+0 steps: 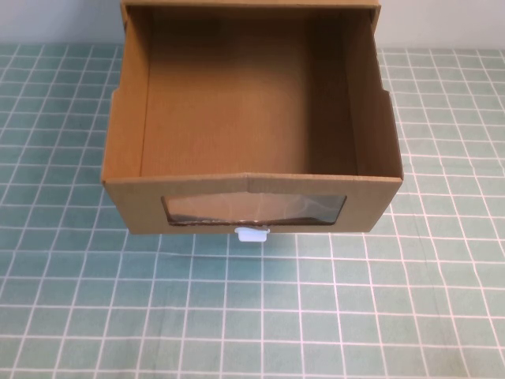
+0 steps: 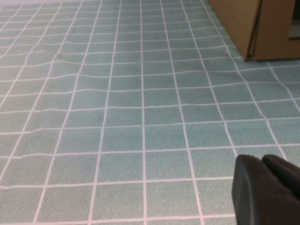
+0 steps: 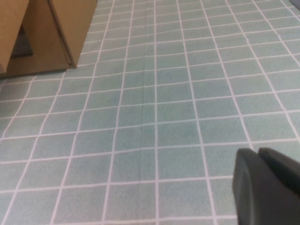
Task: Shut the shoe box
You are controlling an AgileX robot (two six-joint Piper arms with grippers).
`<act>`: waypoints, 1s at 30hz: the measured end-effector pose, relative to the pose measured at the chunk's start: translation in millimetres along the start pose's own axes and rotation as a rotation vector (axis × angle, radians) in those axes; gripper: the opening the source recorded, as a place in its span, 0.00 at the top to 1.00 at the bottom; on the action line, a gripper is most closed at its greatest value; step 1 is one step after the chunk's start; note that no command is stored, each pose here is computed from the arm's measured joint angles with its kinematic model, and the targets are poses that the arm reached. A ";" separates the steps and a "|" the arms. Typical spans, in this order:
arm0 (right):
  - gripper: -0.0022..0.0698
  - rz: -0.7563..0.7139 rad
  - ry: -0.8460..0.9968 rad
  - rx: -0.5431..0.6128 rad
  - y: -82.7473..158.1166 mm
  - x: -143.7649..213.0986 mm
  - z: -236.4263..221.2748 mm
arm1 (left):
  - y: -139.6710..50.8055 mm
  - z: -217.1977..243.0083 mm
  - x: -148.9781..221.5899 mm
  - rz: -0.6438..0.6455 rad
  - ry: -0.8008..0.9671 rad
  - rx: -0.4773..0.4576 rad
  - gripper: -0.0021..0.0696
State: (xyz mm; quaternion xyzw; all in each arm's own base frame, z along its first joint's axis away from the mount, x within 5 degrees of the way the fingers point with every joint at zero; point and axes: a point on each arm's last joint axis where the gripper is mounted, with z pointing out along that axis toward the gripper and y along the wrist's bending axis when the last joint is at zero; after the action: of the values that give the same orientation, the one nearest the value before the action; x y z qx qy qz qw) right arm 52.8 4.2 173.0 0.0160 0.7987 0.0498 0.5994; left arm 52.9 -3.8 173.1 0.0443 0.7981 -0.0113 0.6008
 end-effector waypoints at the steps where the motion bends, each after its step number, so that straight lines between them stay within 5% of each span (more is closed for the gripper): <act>1: 0.99 0.000 0.000 0.000 0.0 0.0 0.0 | 0.0 0.0 0.0 0.000 0.000 0.000 0.98; 9: 0.99 0.000 0.000 0.000 0.0 0.0 0.0 | -0.4 0.0 -0.3 -0.013 -0.003 0.005 0.98; 18: 0.99 0.000 0.000 0.000 0.0 0.0 0.0 | -4.3 -1.9 -18.0 -0.439 -0.185 0.090 0.98; 24: 0.99 0.000 0.000 0.000 0.0 0.0 0.0 | -1.9 -3.6 -25.4 -0.509 -0.272 0.093 0.98; 30: 0.99 0.000 0.000 0.000 0.0 0.0 0.0 | -6.0 -6.1 -36.9 -0.568 -0.152 0.123 0.98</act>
State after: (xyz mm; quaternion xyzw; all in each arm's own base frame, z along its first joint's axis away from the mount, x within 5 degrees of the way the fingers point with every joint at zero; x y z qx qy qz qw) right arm 52.8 4.2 173.0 0.0160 0.7987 0.0498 0.5994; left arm 56.6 -11.5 210.0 -0.1452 0.7291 -0.2306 0.6279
